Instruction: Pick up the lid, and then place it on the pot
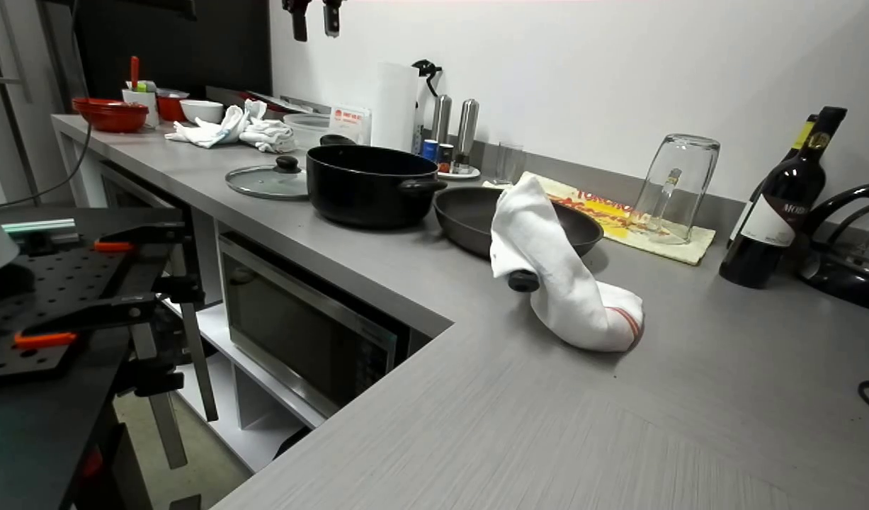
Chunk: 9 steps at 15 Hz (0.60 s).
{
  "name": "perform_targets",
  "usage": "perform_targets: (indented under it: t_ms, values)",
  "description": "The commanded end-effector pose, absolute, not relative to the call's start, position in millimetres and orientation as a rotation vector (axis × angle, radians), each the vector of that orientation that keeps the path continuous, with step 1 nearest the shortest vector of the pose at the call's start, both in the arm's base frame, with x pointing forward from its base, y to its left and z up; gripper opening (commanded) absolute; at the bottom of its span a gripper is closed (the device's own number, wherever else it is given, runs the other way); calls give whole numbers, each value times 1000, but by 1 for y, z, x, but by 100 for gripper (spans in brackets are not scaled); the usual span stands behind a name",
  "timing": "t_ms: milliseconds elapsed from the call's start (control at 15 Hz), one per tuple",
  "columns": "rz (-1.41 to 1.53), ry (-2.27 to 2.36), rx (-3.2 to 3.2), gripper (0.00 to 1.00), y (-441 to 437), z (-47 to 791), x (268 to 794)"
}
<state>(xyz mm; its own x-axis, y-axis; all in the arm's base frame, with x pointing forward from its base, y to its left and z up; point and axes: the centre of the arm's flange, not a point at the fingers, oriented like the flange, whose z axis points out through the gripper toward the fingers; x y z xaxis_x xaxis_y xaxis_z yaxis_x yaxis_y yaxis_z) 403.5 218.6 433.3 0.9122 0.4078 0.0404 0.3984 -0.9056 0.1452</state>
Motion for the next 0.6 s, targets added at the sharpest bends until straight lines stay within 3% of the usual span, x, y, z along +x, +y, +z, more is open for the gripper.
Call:
perform_targets:
  t_ms: [0,533]
  values:
    - [106,784,2955,100,245,403,407]
    - [50,1013,2950,100,300,345,400]
